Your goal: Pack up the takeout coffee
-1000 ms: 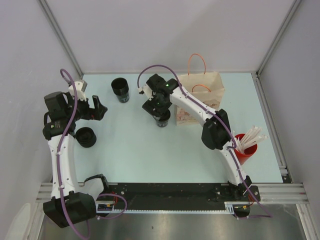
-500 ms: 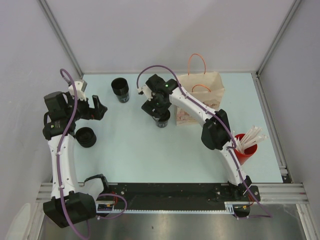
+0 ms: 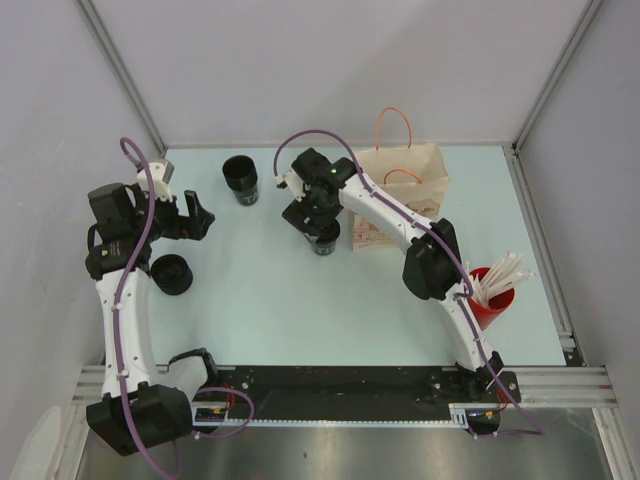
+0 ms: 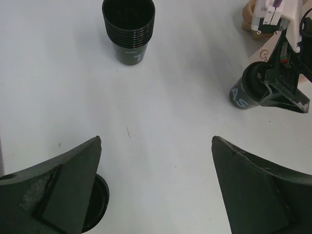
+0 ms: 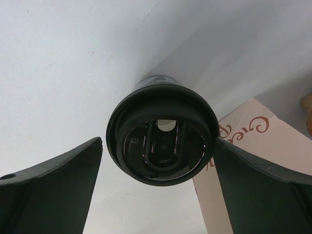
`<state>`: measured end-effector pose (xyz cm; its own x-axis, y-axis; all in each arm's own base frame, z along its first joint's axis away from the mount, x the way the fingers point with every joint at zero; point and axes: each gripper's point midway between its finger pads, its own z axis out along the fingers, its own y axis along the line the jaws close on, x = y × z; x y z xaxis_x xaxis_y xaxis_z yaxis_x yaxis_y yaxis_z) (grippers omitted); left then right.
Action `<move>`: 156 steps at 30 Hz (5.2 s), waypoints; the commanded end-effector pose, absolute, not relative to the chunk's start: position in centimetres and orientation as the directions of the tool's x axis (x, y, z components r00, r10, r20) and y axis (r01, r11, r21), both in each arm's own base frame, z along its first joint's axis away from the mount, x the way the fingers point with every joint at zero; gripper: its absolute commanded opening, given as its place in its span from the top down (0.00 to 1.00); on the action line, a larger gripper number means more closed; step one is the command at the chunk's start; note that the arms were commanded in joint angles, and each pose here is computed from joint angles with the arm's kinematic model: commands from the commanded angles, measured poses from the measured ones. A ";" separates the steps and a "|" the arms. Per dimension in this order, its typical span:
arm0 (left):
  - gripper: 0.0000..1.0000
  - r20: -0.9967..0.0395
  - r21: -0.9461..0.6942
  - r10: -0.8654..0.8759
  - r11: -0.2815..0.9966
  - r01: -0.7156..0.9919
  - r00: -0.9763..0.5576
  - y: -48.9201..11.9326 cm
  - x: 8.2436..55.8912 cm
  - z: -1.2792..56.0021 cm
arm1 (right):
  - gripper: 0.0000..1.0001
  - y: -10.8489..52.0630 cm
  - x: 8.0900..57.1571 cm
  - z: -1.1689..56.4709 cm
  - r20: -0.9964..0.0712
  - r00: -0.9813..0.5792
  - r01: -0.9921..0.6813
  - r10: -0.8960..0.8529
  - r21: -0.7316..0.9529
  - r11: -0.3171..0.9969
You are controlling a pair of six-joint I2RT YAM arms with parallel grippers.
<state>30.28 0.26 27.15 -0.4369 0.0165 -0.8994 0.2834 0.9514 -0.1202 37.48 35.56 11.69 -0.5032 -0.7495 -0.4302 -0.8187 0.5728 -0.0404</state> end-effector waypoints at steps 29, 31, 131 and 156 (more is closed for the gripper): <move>0.01 -0.919 -0.115 0.011 0.949 0.293 -0.395 0.1 30.2 28.3 | 0.07 35.7 38.4 14.9 -0.510 -0.484 -0.806 -0.711 -0.056 0.589; 0.01 -0.918 -0.116 0.011 0.948 0.295 -0.396 0.1 30.2 28.3 | 0.07 35.7 38.5 14.8 -0.510 -0.485 -0.805 -0.710 -0.056 0.590; 0.01 -0.782 0.532 0.548 0.338 0.776 0.297 -37.9 40.3 35.0 | 0.66 12.7 37.2 40.0 -0.886 -0.394 -0.491 -0.245 -0.022 0.871; 0.45 -0.760 0.417 0.561 0.035 0.908 0.327 -40.0 35.2 29.5 | 0.65 13.2 39.4 36.1 -0.818 -0.463 -0.542 -0.341 -0.043 0.839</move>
